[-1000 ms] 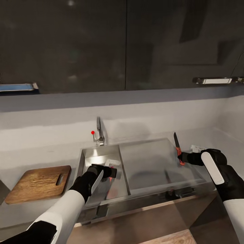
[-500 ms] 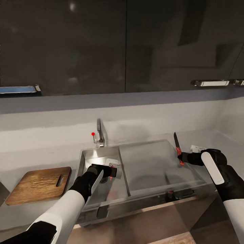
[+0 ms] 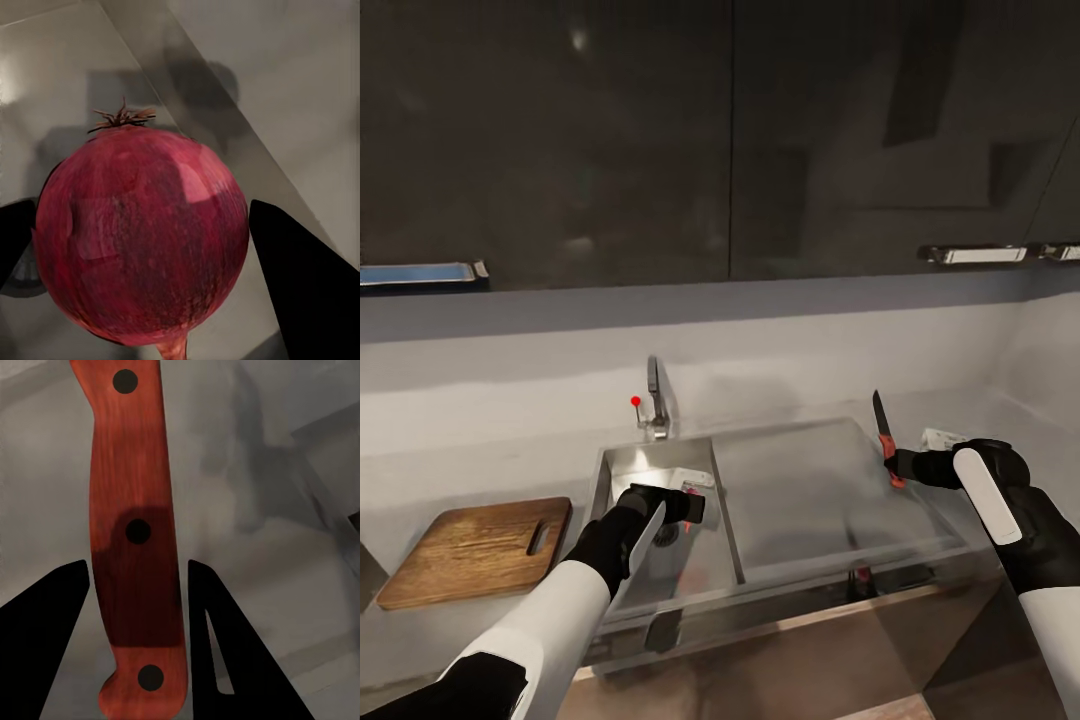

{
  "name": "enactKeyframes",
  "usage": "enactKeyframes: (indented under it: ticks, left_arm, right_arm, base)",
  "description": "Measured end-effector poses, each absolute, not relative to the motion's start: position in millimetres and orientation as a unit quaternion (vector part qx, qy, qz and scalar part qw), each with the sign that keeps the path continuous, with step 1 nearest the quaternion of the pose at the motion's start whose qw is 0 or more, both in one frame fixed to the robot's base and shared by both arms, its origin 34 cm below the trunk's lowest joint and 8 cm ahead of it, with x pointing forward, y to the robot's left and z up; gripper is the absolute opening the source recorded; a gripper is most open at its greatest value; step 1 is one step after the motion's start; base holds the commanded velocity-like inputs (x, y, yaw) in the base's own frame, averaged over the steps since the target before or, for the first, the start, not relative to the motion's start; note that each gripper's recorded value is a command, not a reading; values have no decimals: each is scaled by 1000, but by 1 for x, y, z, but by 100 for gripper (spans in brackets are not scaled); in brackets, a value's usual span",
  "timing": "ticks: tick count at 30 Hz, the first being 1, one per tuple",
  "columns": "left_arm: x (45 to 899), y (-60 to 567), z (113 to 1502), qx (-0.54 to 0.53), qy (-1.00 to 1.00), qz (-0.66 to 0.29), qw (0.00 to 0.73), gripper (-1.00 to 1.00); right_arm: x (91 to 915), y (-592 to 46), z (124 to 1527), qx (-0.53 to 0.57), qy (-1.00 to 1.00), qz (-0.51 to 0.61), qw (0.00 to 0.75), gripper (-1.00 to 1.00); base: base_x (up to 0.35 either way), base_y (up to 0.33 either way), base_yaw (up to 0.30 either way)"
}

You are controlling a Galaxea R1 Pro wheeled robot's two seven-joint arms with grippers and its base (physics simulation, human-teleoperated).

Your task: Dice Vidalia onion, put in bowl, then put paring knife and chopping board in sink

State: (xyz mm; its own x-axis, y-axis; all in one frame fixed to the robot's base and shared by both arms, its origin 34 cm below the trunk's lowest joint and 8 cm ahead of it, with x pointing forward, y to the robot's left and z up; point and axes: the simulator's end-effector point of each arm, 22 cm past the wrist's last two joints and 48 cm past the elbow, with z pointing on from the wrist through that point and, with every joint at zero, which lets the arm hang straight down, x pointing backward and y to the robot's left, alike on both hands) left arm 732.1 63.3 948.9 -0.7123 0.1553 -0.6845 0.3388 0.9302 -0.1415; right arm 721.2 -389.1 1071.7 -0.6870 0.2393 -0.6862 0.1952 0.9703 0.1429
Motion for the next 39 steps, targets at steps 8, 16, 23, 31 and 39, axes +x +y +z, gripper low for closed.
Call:
enactKeyframes:
  ticks: [8,16,23,31,39]
  left_arm:
    - [733,63,957,136,914,-128,360,-100]
    - [734,63,965,137,911,-128,367,-100]
    - [734,63,968,137,911,-127,368,-100]
    - [734,63,968,136,910,-128,369,-100]
    - [751,59,1007,137,892,-132,411,-100]
  right_arm:
    - [721,-389,1079,118,916,30,383,-100]
    - [720,-389,1087,118,913,30,389,-100]
    - [719,-389,1090,118,912,31,391,-100]
    - [719,-389,1090,118,912,31,392,-100]
    - [719,-389,1090,118,912,31,392,-100]
  base:
    - [-50,0,0]
    - [-300,0,0]
    - [-266,95,0]
    - [-38,24,162]
    - [-1,1,40]
